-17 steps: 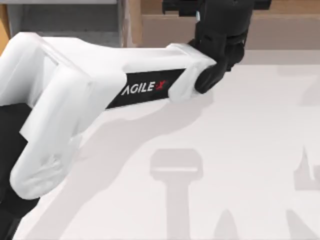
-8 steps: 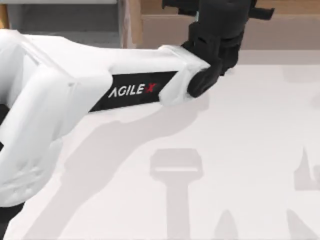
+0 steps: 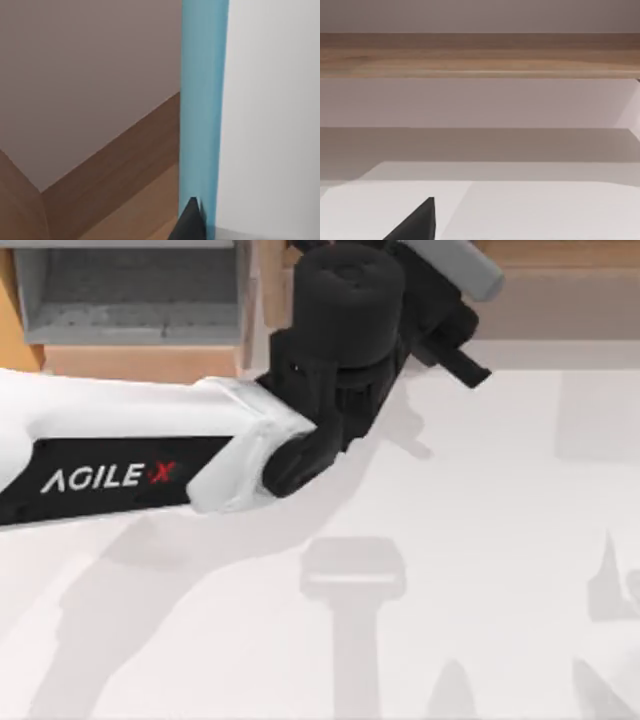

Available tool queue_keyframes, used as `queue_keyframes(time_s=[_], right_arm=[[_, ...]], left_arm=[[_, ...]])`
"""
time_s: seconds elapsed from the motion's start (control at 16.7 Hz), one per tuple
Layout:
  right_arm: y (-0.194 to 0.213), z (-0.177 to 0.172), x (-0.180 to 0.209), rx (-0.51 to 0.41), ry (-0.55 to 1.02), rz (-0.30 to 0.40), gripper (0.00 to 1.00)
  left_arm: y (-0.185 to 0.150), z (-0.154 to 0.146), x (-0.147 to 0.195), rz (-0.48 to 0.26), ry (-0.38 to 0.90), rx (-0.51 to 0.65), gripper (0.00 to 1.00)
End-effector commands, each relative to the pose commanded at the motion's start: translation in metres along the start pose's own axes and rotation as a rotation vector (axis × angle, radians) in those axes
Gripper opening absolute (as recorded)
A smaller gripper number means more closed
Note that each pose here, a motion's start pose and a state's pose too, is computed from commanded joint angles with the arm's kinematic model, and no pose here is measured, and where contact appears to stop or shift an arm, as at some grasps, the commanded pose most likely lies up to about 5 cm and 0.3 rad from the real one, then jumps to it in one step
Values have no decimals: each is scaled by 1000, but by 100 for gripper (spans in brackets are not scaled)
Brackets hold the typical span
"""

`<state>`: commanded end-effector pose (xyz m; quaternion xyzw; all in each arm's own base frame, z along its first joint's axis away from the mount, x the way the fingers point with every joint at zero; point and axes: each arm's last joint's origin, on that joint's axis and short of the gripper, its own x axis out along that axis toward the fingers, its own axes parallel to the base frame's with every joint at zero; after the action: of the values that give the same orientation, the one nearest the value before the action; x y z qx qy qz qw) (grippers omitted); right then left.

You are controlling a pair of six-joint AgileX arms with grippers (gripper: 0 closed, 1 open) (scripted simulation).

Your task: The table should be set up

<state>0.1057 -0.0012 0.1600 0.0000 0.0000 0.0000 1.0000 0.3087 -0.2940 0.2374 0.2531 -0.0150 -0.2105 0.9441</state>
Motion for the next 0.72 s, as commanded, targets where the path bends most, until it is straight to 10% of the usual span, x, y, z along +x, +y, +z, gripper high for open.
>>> queue_keyframes(time_s=[0.36, 0.72], right_arm=[[0, 0, 0, 0, 0, 0, 100], [0, 0, 0, 0, 0, 0, 100]], left_arm=[[44, -89, -67, -108, 151, 420, 0], [110, -152, -92, 2, 347, 755, 0]])
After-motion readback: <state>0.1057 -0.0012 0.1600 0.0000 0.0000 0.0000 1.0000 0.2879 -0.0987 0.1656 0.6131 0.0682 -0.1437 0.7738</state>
